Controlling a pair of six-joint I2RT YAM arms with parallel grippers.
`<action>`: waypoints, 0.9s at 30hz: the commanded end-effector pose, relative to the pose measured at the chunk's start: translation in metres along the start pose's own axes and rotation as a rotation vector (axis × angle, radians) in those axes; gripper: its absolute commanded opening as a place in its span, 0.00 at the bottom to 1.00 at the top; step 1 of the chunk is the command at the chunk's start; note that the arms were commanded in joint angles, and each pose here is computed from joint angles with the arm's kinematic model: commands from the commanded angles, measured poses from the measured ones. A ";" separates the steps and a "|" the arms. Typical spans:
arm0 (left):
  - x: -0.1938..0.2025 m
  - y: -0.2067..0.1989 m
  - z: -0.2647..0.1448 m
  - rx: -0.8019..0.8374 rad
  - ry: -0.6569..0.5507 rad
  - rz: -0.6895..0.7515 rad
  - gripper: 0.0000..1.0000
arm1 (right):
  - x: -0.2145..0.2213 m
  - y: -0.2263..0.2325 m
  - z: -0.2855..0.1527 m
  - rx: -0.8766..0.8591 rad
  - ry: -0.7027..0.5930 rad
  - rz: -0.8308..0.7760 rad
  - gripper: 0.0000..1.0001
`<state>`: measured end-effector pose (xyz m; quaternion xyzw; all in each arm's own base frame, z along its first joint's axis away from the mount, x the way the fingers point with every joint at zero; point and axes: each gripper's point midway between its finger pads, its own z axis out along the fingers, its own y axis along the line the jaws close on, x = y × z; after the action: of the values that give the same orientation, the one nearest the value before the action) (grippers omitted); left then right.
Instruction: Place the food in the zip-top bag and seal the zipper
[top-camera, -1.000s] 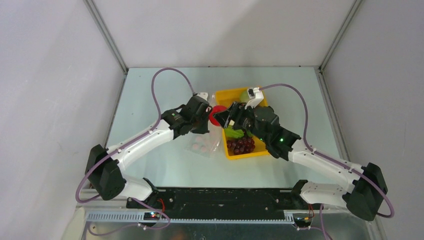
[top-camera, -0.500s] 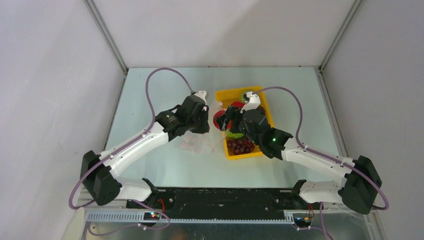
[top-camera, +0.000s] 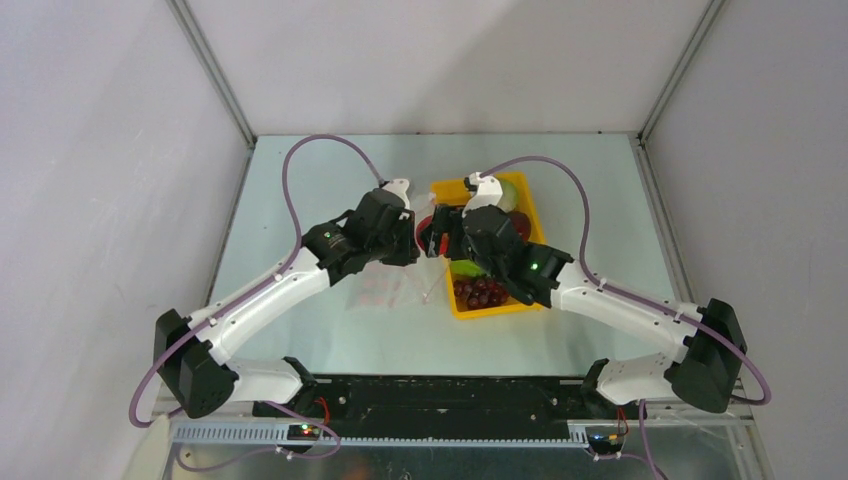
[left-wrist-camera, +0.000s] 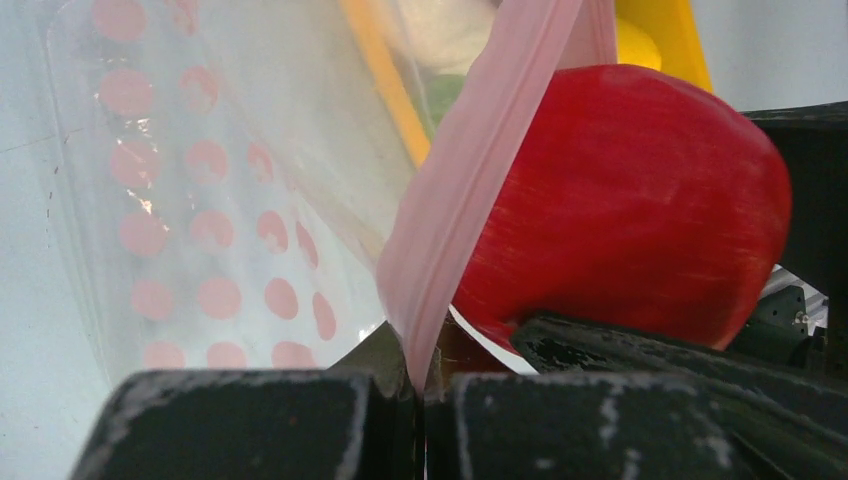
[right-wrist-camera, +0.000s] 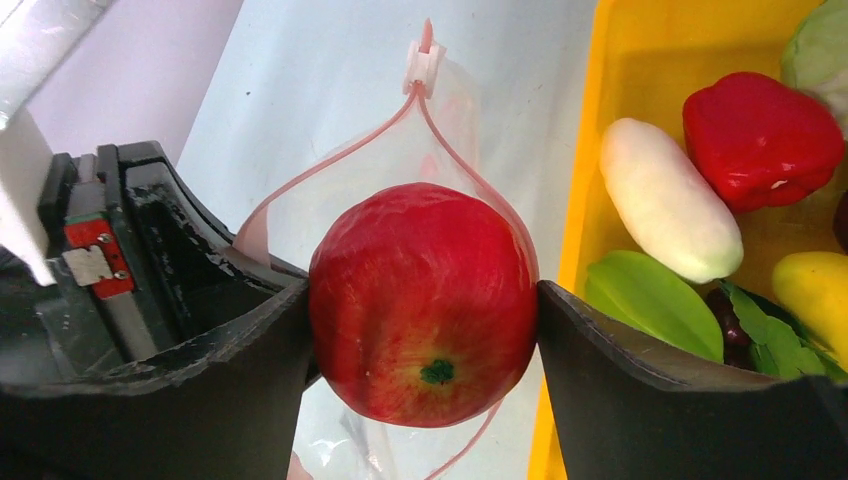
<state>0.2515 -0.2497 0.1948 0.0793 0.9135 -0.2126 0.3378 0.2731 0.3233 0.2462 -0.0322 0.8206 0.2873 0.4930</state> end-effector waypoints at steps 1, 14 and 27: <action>-0.027 -0.020 -0.018 0.069 -0.081 -0.021 0.00 | -0.015 0.001 -0.005 0.049 -0.019 -0.018 0.80; -0.034 -0.022 -0.026 0.080 -0.116 -0.051 0.00 | -0.017 -0.006 0.000 0.189 0.022 -0.073 0.92; -0.032 -0.017 -0.020 0.047 -0.104 -0.057 0.00 | -0.040 0.016 -0.015 0.088 -0.026 -0.056 0.93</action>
<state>0.2511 -0.2524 0.2085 0.0636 0.9066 -0.2321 0.3465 0.2779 0.3202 0.2484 -0.0391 0.8514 0.2034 0.4819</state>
